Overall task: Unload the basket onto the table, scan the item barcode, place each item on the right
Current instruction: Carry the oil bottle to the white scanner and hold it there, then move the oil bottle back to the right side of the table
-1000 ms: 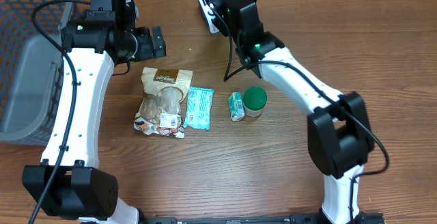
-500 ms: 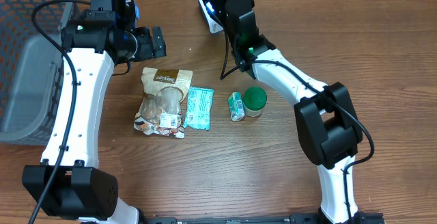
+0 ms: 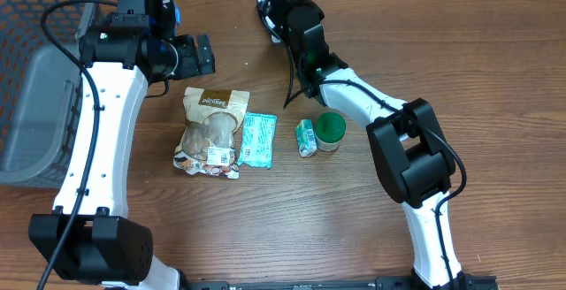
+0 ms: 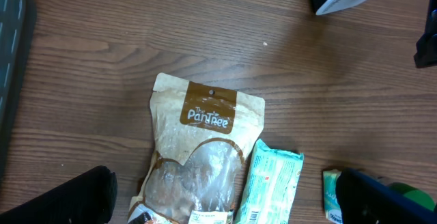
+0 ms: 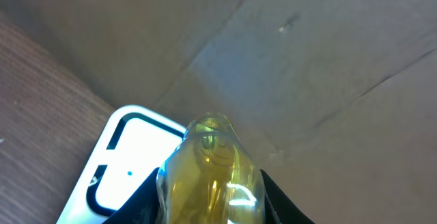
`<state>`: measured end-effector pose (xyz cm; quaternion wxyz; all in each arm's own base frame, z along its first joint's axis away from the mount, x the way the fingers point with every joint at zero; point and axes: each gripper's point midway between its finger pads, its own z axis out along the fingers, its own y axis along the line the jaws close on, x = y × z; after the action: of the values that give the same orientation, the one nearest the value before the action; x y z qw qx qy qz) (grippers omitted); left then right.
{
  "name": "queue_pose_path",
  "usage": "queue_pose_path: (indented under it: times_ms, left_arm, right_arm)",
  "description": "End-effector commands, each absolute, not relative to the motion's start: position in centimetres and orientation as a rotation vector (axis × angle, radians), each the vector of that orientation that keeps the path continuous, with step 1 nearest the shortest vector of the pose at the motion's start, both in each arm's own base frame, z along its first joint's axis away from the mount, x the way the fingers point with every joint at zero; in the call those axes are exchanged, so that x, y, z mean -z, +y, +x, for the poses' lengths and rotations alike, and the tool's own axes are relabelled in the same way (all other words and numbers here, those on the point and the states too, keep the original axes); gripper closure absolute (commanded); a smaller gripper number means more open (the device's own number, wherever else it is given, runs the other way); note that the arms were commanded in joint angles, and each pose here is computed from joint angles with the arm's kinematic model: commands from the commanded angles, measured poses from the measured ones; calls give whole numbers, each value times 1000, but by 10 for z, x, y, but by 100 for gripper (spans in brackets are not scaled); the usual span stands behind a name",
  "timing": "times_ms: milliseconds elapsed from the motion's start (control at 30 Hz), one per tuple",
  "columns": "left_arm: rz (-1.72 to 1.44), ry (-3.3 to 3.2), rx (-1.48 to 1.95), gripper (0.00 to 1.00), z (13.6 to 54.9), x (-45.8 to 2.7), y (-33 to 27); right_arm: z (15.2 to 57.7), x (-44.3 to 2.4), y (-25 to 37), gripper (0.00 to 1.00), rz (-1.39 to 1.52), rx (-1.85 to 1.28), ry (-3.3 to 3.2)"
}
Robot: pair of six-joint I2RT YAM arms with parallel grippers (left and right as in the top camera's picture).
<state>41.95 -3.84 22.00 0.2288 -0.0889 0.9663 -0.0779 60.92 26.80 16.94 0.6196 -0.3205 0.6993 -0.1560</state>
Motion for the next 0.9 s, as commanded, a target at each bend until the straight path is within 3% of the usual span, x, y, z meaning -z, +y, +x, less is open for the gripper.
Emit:
queue_pose_path:
  times_ms: [0,233,567,867]
  left_arm:
    - [-224,2649,228,0,422,-224,-39]
    - [-224,2649,228,0,422,-224,-39]
    - [-224,2649,228,0,422,-224,-39]
    - [-224,2649,228,0,422,-224,-39]
  right_arm:
    - [613,-183,268,92,-706,372,1579]
    - [617,-223,246,85,-509,456,1494]
    - [594,-312,226,86,-359,449,1442]
    - [567,-330,178,86,-229,325,1680]
